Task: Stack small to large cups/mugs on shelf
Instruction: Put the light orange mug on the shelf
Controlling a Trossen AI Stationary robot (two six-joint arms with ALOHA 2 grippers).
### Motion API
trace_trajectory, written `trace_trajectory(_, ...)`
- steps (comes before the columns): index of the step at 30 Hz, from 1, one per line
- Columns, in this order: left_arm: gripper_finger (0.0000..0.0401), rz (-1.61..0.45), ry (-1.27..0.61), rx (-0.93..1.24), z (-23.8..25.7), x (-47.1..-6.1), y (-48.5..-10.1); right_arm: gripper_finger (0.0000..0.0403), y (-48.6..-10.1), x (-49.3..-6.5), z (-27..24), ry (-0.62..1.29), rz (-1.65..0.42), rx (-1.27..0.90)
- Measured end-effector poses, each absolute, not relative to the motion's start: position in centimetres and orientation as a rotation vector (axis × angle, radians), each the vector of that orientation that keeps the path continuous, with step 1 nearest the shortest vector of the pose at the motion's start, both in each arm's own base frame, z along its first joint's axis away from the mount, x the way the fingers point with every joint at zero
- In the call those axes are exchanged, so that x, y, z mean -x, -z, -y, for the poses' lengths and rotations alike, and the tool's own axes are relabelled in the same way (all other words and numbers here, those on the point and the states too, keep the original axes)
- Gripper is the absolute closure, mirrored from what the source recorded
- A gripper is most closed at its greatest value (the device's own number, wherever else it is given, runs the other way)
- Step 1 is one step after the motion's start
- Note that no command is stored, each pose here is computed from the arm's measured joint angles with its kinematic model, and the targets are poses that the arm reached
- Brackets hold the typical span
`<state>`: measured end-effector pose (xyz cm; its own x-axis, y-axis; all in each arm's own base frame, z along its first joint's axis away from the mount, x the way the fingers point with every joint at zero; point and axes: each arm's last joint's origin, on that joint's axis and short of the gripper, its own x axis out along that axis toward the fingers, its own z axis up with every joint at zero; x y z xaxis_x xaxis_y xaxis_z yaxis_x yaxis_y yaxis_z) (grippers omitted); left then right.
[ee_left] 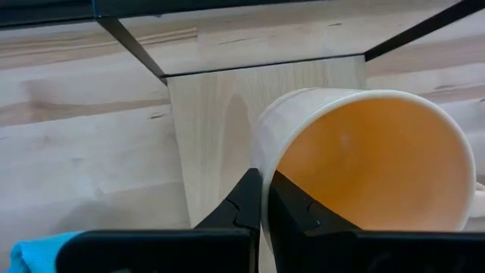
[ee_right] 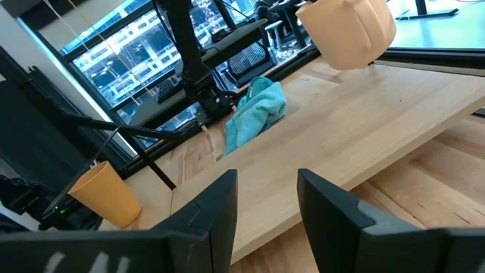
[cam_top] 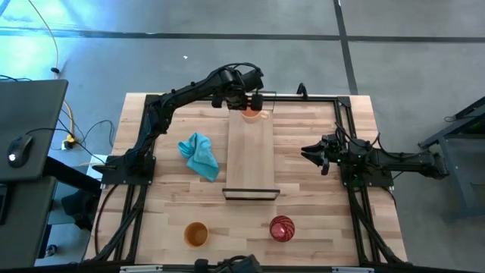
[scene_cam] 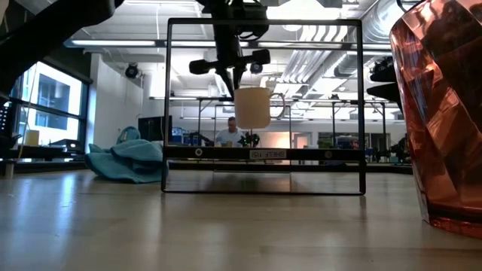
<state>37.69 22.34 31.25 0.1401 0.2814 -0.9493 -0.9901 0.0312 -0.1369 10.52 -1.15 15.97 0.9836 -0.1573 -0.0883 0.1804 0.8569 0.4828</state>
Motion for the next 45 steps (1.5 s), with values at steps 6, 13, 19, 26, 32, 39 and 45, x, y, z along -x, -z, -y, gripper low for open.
trace_trajectory(6,0.0401,-0.924,-1.226,1.064,-22.4,-38.6,-29.8,0.0272,-16.0,-10.5,1.2,0.177,-0.046,-0.507)
trace_trajectory(13,0.0401,-0.986,-1.213,1.076,-22.2,-39.5,-28.0,0.0272,-15.9,-10.5,1.1,0.165,-0.054,-0.516)
trace_trajectory(19,0.0401,-0.962,-1.237,1.089,-22.4,-39.7,-27.8,0.0272,-15.9,-10.5,1.1,0.162,-0.062,-0.516)
trace_trajectory(26,0.0401,-0.974,-1.264,1.079,-22.3,-39.5,-27.7,0.0272,-15.8,-10.5,1.1,0.161,-0.065,-0.491)
trace_trajectory(32,0.0401,-1.005,-1.290,1.074,-22.4,-39.5,-27.0,0.0272,-15.8,-10.5,1.1,0.161,-0.066,-0.490)
trace_trajectory(39,0.0401,-1.005,-1.289,1.090,-22.6,-40.0,-26.0,0.0272,-15.8,-10.5,1.1,0.161,-0.067,-0.490)
trace_trajectory(45,0.0401,-1.002,-1.267,1.094,-22.7,-40.2,-26.0,0.0272,-15.8,-10.5,1.1,0.163,-0.072,-0.490)
